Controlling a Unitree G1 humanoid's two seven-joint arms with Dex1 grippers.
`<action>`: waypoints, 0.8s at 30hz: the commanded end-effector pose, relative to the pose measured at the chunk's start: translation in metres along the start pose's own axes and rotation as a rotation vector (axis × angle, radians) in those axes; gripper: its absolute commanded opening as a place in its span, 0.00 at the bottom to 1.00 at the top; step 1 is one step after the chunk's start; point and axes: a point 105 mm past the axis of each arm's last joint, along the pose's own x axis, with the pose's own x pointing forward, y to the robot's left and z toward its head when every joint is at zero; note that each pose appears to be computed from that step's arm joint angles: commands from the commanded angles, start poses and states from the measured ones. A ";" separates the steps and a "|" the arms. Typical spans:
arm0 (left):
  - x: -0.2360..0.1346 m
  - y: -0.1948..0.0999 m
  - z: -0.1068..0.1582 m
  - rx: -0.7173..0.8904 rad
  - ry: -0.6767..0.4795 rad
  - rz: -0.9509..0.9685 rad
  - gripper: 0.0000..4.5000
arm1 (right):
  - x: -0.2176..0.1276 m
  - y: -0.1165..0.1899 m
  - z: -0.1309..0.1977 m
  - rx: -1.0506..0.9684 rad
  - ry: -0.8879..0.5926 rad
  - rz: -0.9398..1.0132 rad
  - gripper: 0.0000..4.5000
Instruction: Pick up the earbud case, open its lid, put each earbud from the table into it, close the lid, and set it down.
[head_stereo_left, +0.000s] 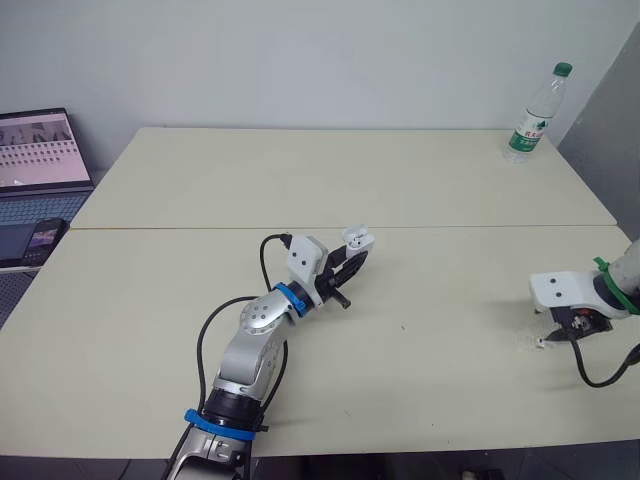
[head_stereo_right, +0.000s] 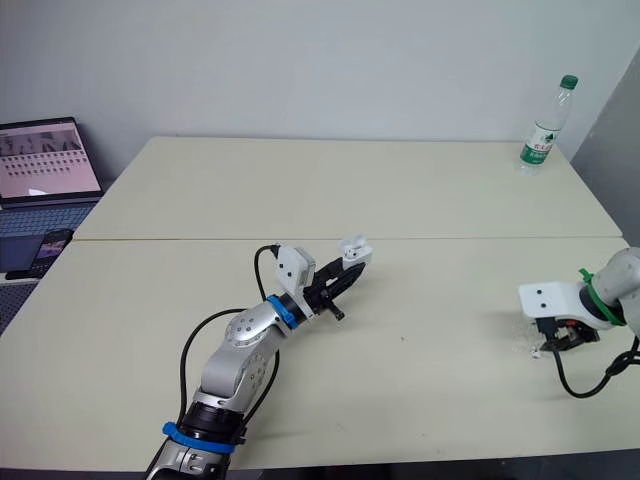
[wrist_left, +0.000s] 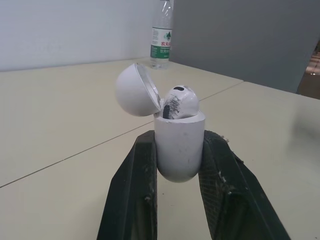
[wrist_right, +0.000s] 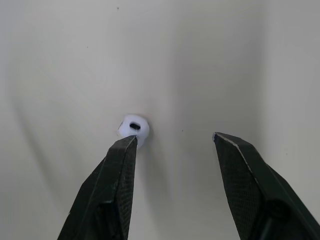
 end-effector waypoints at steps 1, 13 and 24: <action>0.003 -0.003 0.010 0.026 -0.041 -0.011 0.16 | -0.016 0.000 0.000 0.016 -0.001 -0.015 0.55; 0.001 -0.002 0.009 0.027 -0.039 -0.005 0.16 | -0.007 0.007 -0.001 0.384 -0.018 -0.045 0.55; 0.002 -0.004 0.008 0.023 -0.040 -0.012 0.16 | -0.001 0.021 0.004 0.660 -0.036 -0.103 0.55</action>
